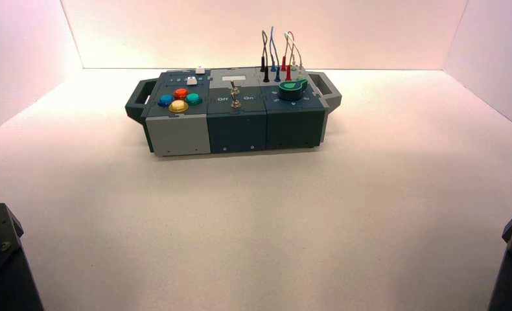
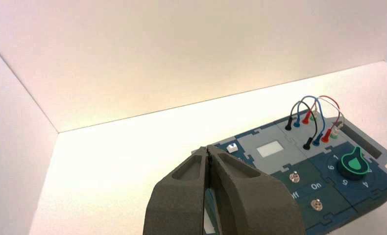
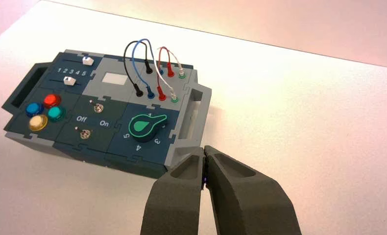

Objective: Move the top slider to position 1.

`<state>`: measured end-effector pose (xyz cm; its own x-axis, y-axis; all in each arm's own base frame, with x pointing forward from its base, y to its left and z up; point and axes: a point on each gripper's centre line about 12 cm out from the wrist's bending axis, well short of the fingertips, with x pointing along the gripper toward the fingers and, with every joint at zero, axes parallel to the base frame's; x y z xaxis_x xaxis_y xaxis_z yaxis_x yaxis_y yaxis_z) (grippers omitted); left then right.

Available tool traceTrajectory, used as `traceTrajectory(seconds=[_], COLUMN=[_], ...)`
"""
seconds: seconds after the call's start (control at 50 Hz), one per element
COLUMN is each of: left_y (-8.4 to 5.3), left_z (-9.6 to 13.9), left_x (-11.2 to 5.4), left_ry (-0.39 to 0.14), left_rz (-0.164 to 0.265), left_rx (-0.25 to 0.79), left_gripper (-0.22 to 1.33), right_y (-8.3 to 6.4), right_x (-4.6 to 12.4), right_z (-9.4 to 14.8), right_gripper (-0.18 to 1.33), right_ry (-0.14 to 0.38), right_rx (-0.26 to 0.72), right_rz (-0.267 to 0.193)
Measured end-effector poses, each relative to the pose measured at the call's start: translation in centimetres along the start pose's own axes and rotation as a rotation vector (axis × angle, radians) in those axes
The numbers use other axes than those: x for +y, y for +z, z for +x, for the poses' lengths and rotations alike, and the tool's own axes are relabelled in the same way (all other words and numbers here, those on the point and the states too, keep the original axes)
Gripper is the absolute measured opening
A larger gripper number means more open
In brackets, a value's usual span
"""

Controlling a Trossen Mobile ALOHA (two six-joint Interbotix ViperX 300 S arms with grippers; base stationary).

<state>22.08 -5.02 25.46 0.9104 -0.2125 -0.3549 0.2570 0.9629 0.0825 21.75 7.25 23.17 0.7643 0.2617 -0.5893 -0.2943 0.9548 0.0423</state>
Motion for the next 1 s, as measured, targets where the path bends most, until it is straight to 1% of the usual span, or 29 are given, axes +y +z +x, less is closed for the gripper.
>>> traceTrajectory(seconds=[0.28, 0.8, 1.0], left_y=[-0.03, -0.61, -0.39], left_z=[0.03, 0.48, 0.54], left_x=[0.00, -0.08, 0.10], left_ry=[0.000, -0.006, -0.002], left_rz=[0.000, 0.000, -0.003], left_rx=[0.002, 0.041, 0.050], left_gripper=[-0.16, -0.16, -0.16], right_y=[-0.01, -0.09, -0.24], right_x=[0.06, 0.15, 0.14], right_z=[-0.05, -0.02, 0.25], right_gripper=[-0.14, -0.14, -0.14], right_ry=[0.003, 0.008, 0.007], right_rx=[0.005, 0.011, 0.023], right_rz=[0.005, 0.010, 0.011])
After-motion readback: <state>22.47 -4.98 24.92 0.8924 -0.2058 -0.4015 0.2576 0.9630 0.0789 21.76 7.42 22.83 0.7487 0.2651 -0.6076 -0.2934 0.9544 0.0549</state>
